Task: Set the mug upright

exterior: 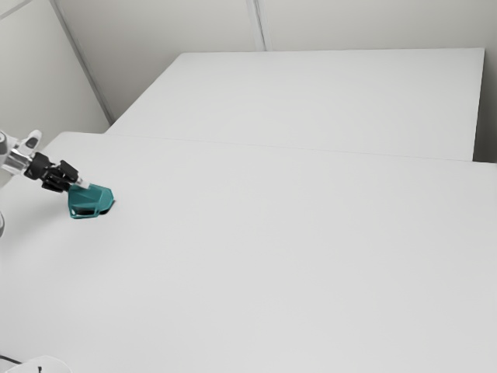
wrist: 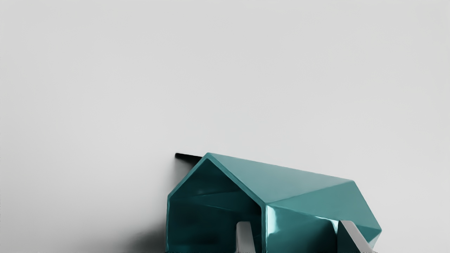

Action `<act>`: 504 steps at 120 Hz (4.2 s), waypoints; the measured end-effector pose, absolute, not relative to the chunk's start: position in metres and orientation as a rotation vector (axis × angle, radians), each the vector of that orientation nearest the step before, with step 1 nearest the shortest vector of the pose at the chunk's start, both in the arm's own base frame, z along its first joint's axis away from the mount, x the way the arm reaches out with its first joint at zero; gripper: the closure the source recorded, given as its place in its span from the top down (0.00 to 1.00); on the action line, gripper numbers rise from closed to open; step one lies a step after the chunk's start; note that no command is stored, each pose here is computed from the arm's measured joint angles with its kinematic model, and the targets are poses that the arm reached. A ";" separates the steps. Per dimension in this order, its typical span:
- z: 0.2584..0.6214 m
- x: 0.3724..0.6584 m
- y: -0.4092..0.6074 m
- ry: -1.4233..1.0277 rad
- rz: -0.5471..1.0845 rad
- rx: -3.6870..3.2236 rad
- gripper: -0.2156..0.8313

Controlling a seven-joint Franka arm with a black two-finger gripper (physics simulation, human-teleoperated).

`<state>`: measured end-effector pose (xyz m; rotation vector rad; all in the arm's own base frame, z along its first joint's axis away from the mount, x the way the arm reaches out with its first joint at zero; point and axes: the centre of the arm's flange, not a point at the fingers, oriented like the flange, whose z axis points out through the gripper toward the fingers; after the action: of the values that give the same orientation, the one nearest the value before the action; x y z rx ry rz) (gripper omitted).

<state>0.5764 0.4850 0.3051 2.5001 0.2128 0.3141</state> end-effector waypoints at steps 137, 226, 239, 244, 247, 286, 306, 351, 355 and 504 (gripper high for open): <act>0.395 0.630 0.385 0.137 0.256 2.509 0.06; 0.414 0.655 0.095 -0.107 -0.026 2.913 0.05; 0.408 0.649 0.067 -0.150 -0.013 2.997 0.04; 0.407 0.648 0.050 -0.187 -0.003 3.029 0.04; 0.406 0.649 0.039 -0.213 0.005 3.048 0.04; 0.393 0.658 -0.049 -0.437 0.091 3.217 0.04; 0.372 0.674 -0.050 -0.477 0.126 3.280 0.04; 0.354 0.692 -0.055 -0.365 0.185 3.228 0.04; 0.351 0.692 -0.053 -0.350 0.179 3.223 0.04; 0.561 0.608 -0.004 -0.183 0.185 3.264 0.79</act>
<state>0.6078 -0.0041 0.5613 3.2635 -0.1832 0.1848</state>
